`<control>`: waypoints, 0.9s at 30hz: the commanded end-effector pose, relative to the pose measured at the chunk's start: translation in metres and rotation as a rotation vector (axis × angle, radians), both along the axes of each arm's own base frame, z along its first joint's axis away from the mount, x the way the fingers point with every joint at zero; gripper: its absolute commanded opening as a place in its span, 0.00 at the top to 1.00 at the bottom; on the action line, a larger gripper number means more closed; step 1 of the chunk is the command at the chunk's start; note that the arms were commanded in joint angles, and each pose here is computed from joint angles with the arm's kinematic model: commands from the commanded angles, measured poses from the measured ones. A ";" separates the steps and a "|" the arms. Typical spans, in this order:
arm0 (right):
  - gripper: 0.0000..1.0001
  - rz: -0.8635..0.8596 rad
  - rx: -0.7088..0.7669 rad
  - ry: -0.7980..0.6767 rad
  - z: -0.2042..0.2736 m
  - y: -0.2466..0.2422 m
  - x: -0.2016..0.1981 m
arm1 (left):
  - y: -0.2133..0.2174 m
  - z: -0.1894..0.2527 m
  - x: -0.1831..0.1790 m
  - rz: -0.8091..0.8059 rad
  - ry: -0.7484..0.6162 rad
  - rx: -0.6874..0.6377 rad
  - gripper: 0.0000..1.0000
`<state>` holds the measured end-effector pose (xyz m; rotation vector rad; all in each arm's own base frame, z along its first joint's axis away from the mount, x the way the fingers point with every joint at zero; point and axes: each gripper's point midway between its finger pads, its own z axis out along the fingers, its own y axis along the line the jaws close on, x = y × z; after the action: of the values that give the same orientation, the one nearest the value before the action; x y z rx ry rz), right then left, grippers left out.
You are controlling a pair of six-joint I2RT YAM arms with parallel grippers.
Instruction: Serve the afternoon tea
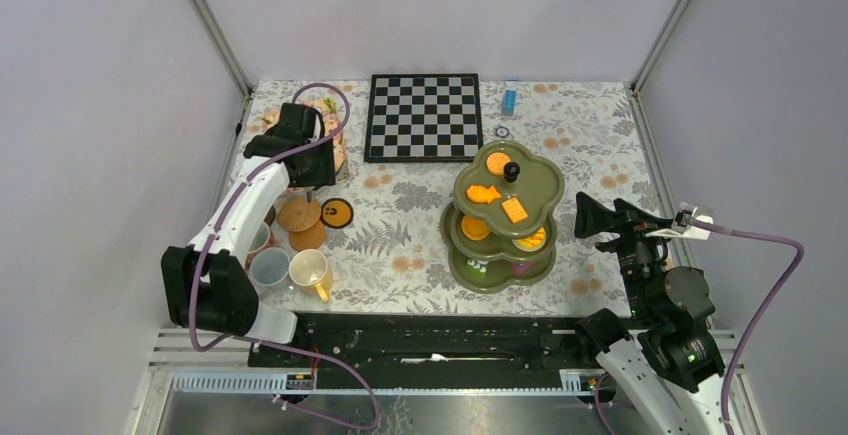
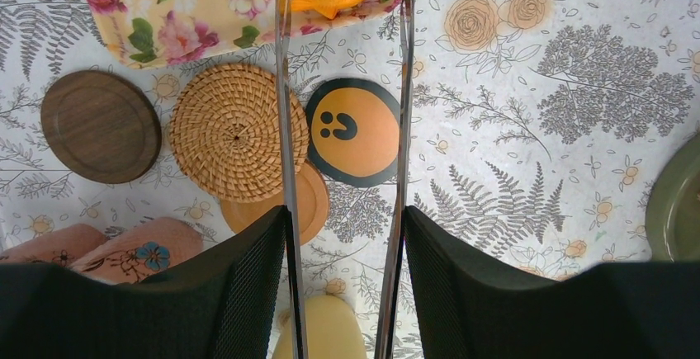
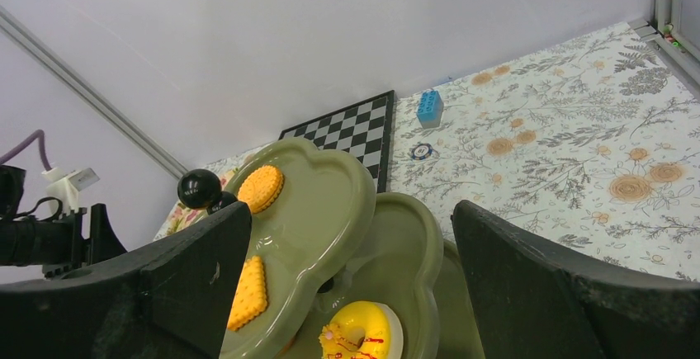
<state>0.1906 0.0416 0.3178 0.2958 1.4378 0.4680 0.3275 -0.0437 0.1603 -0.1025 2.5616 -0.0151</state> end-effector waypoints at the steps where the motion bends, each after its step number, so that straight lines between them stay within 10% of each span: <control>1: 0.02 0.007 -0.001 -0.027 0.009 0.002 0.001 | 0.000 -0.007 0.015 -0.004 -0.027 0.011 0.44; 27: 0.02 -0.002 -0.002 -0.025 0.005 0.000 0.000 | 0.007 -0.031 0.019 0.012 0.025 0.057 0.47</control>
<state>0.1906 0.0419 0.3176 0.2934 1.4386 0.4683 0.3386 -0.0394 0.1293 -0.1070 2.6124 0.0437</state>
